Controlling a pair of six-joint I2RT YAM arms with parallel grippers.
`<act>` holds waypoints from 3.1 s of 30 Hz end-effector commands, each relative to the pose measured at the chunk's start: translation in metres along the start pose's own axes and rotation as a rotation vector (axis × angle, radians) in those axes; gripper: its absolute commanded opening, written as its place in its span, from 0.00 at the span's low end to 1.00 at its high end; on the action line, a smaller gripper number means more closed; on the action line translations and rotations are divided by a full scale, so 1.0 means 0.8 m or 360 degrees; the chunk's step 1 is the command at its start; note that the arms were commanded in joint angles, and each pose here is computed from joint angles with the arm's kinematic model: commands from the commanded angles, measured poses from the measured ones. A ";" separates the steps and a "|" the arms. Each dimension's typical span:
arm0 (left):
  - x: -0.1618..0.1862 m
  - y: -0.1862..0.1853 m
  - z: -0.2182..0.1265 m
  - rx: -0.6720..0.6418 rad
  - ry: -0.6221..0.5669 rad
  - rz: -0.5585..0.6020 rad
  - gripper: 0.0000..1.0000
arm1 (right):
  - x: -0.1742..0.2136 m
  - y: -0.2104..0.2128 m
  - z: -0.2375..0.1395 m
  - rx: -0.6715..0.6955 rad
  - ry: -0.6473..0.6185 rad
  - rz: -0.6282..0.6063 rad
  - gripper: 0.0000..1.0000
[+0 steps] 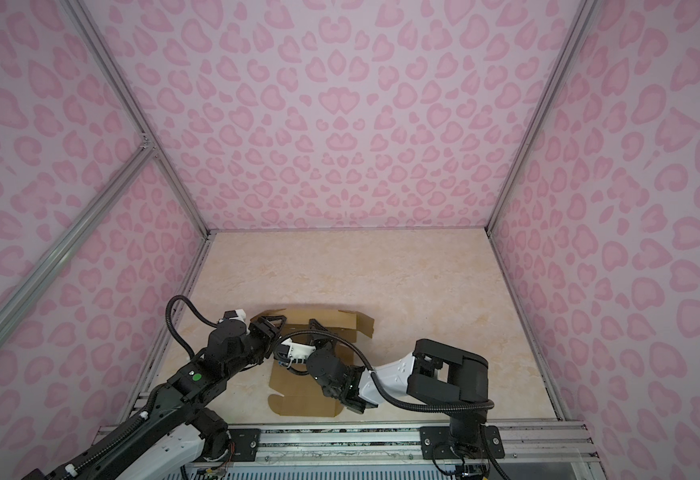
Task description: Fold the paper box
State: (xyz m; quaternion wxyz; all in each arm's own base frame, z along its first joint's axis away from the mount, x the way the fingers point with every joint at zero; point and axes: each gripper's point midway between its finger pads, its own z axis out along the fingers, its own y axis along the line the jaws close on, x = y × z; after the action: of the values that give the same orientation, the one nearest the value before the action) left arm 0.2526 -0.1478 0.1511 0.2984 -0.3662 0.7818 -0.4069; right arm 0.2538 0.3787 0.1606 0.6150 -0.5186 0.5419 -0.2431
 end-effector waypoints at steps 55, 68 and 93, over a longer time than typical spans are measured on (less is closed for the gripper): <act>0.006 0.030 0.018 -0.0053 0.0008 -0.0004 0.61 | 0.026 -0.091 -0.105 -0.0351 0.0251 0.3278 0.66; 0.007 0.030 0.017 -0.0057 0.0019 0.0016 0.61 | 0.017 -0.052 -0.084 -0.0346 0.0178 0.3742 0.65; 0.012 0.032 0.015 -0.0055 0.0051 0.0016 0.61 | 0.016 -0.016 -0.031 -0.0452 -0.0017 0.3901 0.49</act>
State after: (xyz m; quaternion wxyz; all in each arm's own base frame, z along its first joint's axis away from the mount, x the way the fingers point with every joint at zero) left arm 0.2539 -0.1540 0.1343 0.2944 -0.3569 0.7818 -0.4180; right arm 0.2362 0.3522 0.1605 0.3687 0.2693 0.7083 0.5383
